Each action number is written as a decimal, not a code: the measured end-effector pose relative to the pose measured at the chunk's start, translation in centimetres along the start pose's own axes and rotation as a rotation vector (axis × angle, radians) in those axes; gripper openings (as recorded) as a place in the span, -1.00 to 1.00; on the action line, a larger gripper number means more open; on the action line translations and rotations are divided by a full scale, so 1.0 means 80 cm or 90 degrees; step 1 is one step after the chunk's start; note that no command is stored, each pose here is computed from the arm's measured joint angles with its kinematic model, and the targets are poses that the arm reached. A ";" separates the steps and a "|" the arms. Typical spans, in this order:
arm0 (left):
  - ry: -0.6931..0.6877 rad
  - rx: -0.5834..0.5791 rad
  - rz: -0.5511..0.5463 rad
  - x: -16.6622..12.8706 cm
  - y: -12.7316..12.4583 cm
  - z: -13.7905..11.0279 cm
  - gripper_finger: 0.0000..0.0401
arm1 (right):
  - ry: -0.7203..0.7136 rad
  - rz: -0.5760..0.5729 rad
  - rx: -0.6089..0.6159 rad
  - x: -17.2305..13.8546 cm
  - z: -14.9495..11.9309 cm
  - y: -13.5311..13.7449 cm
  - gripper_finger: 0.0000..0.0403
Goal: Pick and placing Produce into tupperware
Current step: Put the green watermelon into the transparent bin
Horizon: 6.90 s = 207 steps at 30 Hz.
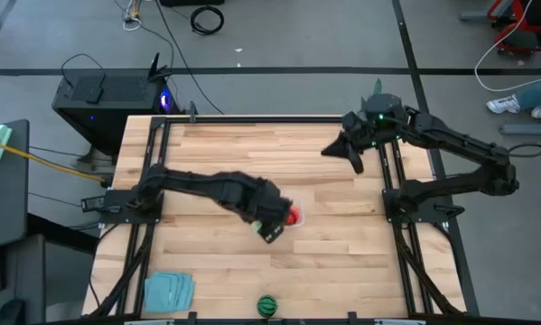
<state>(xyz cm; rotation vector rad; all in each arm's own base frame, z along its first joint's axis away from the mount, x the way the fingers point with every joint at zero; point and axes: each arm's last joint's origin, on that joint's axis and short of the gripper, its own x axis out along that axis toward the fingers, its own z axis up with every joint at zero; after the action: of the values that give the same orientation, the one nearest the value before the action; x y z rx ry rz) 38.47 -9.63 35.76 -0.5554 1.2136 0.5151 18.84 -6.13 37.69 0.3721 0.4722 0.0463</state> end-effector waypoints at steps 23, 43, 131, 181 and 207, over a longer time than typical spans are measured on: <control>-0.154 0.046 -0.100 -0.097 -0.022 -0.092 0.70 | 0.149 0.232 -0.188 0.074 -0.071 0.181 -0.99; -0.172 0.193 -0.125 -0.132 -0.028 -0.164 0.70 | 0.305 0.136 -0.149 0.201 -0.080 0.270 -1.00; -0.333 0.191 -0.413 -0.173 -0.079 -0.163 0.70 | 0.270 0.050 -0.085 0.380 -0.238 0.292 0.98; -0.339 0.186 -0.424 -0.175 -0.081 -0.163 0.70 | 0.307 -0.035 -0.124 0.414 -0.292 0.270 0.93; -0.339 0.186 -0.424 -0.175 -0.081 -0.163 0.70 | 0.263 -0.010 -0.120 0.403 -0.268 0.279 0.62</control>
<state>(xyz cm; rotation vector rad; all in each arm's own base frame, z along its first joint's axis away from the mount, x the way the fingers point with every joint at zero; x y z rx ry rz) 29.48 -23.99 46.70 -0.4934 0.5280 -0.0885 38.84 26.10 14.02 0.1712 0.8726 0.1531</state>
